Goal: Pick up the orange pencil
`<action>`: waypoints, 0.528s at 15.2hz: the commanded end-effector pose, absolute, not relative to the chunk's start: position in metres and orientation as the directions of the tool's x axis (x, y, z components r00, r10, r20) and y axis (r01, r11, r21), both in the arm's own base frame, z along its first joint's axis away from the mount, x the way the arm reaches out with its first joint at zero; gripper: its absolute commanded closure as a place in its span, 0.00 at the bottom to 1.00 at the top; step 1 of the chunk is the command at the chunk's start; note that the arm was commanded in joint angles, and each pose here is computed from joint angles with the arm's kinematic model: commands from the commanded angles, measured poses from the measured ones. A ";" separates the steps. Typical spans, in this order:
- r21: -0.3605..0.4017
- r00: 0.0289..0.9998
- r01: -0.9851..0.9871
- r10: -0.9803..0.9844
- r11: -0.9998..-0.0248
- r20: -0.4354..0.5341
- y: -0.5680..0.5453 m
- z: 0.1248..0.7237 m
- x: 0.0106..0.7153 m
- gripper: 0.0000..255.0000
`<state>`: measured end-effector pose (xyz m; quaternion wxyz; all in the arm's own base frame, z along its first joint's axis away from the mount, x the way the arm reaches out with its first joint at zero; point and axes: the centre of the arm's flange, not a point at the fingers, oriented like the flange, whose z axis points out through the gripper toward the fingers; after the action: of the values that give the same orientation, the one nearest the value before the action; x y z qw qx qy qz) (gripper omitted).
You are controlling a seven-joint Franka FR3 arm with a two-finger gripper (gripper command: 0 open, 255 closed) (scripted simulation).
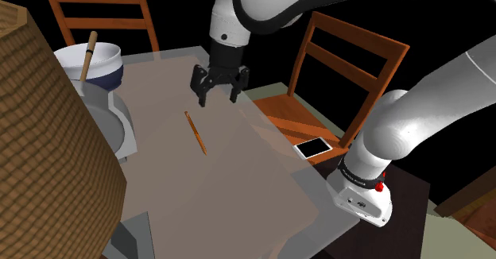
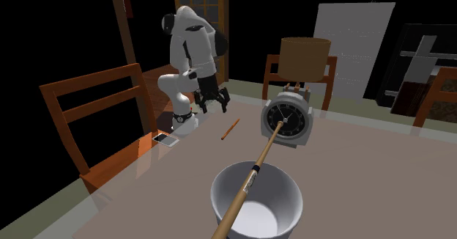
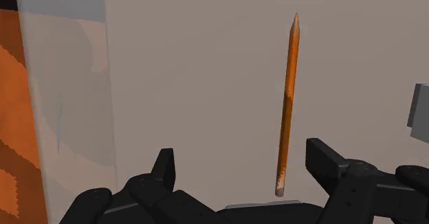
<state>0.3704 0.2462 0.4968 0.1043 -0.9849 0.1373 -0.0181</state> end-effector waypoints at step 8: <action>-0.229 0.932 -0.349 -0.362 -0.909 0.019 0.305 0.469 0.405 0.00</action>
<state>0.4053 0.3045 0.4738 0.1110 -0.9767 0.1811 -0.0302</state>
